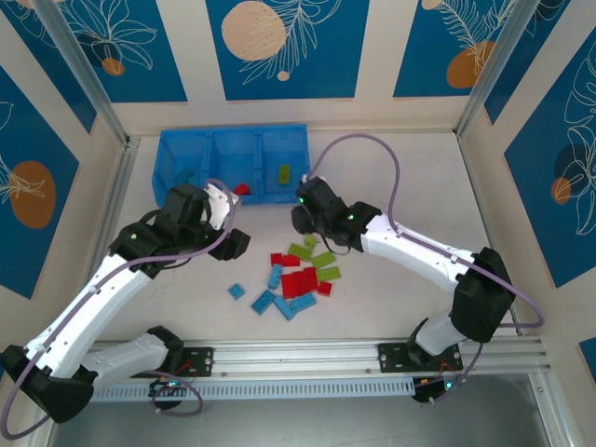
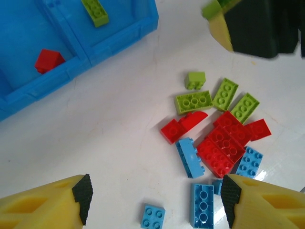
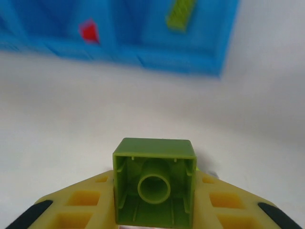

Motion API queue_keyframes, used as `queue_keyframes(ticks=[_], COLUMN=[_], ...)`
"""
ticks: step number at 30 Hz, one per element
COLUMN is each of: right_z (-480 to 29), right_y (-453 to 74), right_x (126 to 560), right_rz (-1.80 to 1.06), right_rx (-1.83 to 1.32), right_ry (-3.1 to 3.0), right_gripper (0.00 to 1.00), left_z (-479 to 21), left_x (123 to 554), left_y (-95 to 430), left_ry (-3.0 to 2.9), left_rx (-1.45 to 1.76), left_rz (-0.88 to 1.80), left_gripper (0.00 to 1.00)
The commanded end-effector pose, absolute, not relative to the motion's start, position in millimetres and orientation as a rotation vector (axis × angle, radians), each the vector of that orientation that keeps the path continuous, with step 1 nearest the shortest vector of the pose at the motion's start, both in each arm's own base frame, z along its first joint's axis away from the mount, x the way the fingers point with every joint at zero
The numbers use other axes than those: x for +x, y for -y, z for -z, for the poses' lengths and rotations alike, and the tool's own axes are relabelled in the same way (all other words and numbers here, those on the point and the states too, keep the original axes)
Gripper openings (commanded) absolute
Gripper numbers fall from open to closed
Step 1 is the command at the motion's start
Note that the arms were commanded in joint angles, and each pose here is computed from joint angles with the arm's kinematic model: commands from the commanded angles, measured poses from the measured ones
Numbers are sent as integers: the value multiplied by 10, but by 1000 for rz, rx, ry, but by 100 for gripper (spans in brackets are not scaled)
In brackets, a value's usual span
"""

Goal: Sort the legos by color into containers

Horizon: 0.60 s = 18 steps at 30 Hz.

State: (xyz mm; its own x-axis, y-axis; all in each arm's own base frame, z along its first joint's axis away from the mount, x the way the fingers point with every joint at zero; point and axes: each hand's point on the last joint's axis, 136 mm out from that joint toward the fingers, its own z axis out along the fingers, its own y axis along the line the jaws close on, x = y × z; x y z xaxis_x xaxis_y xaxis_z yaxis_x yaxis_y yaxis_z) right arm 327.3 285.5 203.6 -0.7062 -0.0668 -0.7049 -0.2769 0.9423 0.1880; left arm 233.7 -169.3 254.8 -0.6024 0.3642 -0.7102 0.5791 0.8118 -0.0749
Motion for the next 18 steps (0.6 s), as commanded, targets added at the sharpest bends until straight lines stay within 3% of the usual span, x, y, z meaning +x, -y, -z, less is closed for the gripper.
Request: queue_keyframes(ticks=[1,9,11,15,18], right_z=[-1995,-1535,-1399,-1377,-1485], right_y=[-2991,-3256,-3300,-3364,-3335], right_x=[3799,4985,5129,5272,5284], right_rz=[-310,-319,-320,-314,-344], right_rx=[-235,-141,-160,-185,-151], right_ry=[-2306,-2416,-2459,-2476,-2474], right_gripper=[34,33,35,50,53], left_z=[-2594,-2472,-2458,-2416,-2398], left_x=[2384,2477,2485,2505,2510], left_y=[1621,1499,1497,1473,1475], left_ry=[-2237,-2292,-2296,-2312,-2318], left_rx=[680,649,649,648,648], left_rz=[343,273,271,251,252], left_gripper=[73,73,73,73,73])
